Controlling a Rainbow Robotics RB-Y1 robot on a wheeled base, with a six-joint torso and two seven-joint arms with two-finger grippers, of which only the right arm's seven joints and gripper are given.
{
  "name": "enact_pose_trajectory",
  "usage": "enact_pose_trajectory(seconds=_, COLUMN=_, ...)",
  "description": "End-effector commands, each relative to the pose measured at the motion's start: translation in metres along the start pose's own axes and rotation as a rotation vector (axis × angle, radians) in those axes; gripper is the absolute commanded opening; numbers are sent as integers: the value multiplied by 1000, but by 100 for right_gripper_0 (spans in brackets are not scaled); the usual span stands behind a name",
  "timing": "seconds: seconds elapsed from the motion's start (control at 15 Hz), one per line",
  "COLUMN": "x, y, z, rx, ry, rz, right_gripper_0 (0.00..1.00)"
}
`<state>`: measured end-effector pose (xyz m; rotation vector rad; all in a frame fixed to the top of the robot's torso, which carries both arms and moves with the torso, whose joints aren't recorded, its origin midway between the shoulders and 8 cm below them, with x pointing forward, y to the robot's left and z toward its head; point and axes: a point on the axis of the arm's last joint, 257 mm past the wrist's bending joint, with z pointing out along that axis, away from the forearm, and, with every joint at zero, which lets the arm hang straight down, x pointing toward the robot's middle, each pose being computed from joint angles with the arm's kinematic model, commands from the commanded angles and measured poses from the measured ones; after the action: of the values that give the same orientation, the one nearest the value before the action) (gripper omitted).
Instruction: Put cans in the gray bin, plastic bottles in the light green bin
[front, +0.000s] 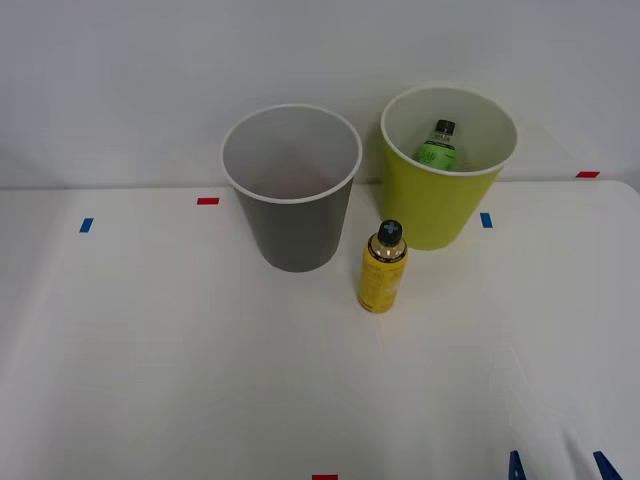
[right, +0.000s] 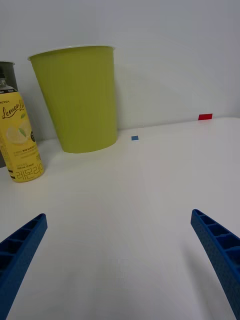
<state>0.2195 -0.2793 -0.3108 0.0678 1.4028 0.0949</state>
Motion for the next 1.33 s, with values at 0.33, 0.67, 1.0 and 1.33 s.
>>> enact_pose_trajectory(seconds=0.33, x=0, y=0, z=0, rx=0, ry=0, rz=0, right_gripper_0=100)
enact_pose_trajectory(seconds=0.67, x=0, y=0, z=0, rx=0, ry=0, rz=0, right_gripper_0=100)
enact_pose_trajectory(seconds=1.0, x=11, y=3, z=-5, rx=1, ry=21, rz=26, right_gripper_0=100)
enact_pose_trajectory(seconds=1.33, x=-23, y=38, z=23, rx=-157, ry=-60, rz=87, right_gripper_0=100)
